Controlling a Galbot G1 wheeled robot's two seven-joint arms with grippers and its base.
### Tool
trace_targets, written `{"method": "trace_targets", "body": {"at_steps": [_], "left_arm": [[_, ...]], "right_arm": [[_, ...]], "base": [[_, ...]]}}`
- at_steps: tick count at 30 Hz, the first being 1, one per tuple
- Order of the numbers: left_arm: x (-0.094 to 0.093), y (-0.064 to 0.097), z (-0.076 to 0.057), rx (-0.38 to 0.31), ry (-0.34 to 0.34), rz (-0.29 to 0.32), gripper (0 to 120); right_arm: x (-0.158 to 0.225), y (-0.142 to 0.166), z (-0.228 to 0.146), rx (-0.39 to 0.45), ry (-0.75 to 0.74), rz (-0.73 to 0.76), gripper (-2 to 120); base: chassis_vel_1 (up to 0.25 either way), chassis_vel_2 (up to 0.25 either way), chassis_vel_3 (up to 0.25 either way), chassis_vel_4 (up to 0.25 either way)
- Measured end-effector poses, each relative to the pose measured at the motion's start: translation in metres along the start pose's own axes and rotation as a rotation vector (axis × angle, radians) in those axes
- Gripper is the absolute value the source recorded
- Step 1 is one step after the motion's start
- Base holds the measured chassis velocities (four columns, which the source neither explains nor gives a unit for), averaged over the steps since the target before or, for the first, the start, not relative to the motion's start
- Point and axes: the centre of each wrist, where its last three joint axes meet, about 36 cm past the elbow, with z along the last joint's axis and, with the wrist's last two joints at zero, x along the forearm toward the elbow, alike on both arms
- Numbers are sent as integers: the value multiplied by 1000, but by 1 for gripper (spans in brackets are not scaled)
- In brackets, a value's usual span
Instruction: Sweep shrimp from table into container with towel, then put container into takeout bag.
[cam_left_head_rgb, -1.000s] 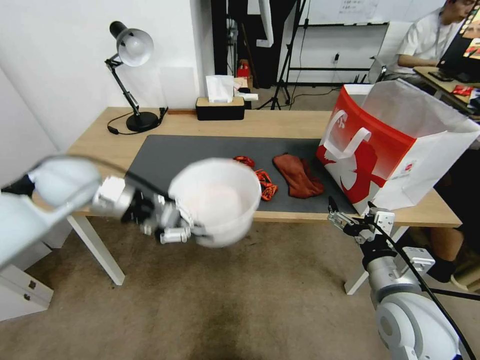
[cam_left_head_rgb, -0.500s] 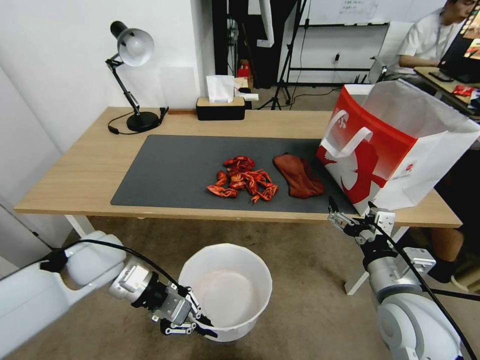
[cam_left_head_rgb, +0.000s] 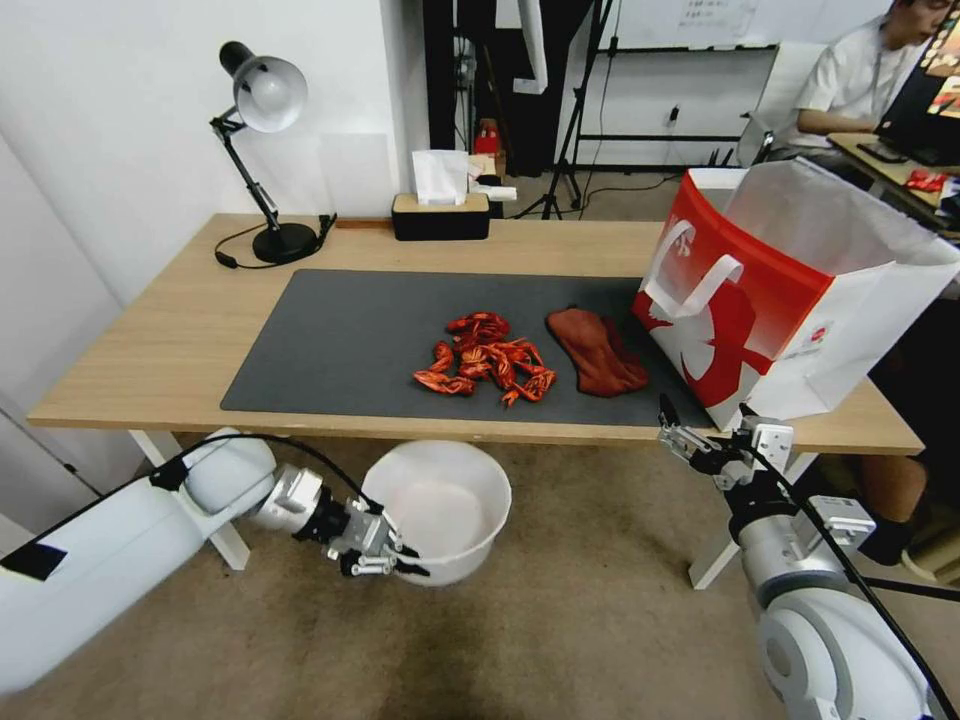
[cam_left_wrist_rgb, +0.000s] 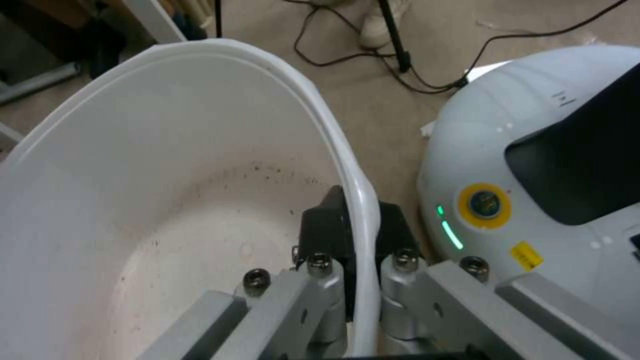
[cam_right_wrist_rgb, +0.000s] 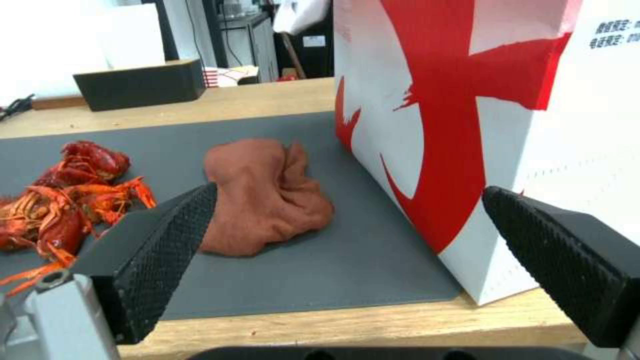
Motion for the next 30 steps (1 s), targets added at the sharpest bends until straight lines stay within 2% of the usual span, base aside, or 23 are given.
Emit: {"method": "trace_targets", "body": {"at_steps": [3,8,10,14,19,20,22,25,30], "left_arm": [[2,10,-4,-24,20,-11,0],[5,15,-8,-46,37,-14,0],[5,17,-13,-59,38,-10,0],[5,17,-15,-64,37,-9,0],[7,15,-19,-70,38,-10,0],[7,15,-19,-70,38,-10,0],[9,14,-20,-67,43,-12,0],[10,12,-19,-64,42,-15,0],[9,9,-18,-59,40,-15,0]], "right_arm": [[-6,1,-3,13,-1,4,100],[-19,-1,-13,27,-4,6,100],[-35,0,-23,28,16,-3,100],[-51,3,-27,34,35,-11,100],[-91,16,-40,51,87,-51,100],[-91,16,-40,51,87,-51,100],[-119,24,-47,71,118,-73,100],[-140,27,-50,75,147,-84,100],[-166,28,-47,100,200,-92,100]], "base": [[0,0,0,0],[0,0,0,0],[0,0,0,0],[0,0,0,0],[0,0,0,0],[0,0,0,0],[0,0,0,0],[0,0,0,0],[0,0,0,0]]}}
